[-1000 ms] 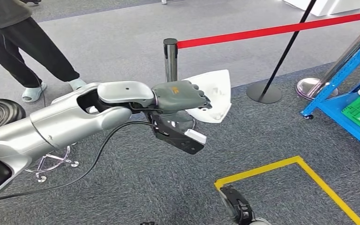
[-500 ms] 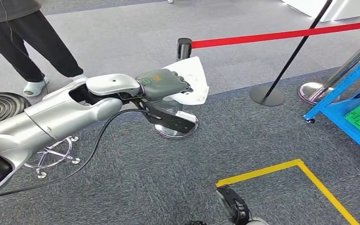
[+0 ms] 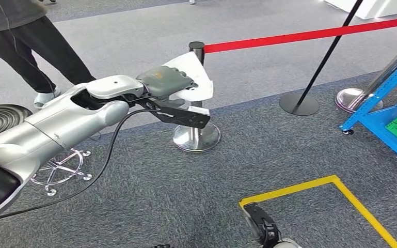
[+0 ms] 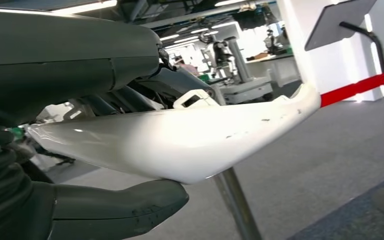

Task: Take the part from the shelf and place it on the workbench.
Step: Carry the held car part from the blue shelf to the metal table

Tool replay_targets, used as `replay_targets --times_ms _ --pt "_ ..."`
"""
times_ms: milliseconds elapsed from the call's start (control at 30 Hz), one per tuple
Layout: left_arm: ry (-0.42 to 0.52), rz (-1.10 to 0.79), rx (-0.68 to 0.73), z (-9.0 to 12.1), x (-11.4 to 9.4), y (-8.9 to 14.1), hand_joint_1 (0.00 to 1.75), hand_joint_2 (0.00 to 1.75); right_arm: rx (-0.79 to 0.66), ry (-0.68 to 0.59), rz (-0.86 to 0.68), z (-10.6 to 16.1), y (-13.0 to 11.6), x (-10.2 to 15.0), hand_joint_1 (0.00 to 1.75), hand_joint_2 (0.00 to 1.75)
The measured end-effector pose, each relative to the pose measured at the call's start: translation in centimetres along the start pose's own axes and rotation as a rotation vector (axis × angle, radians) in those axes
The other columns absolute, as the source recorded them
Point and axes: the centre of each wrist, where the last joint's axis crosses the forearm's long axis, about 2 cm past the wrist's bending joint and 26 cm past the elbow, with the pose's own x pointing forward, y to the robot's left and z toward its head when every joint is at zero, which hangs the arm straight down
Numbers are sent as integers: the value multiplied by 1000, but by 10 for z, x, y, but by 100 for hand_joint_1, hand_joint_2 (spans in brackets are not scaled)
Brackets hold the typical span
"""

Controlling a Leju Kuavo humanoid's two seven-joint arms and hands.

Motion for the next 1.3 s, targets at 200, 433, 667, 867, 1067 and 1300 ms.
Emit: replay_targets --times_ms 200,433,667,867,1067,1300 --pt "18 -11 -8 -2 0 4 175 175 12 -3 9 0 1 0 0 0" --pt "34 -12 -37 -4 0 2 175 175 17 -4 17 0 1 -1 0 0" --pt "44 -3 -56 -4 -2 1 175 175 17 -1 20 0 1 0 0 0" --pt "53 23 -80 -4 -5 1 175 175 17 -4 11 0 2 0 0 0" --pt "59 25 -91 -3 -6 -2 175 175 17 -3 10 0 2 0 0 0" --pt "65 18 -88 -2 -9 -1 175 175 18 -1 20 0 3 -1 0 0"
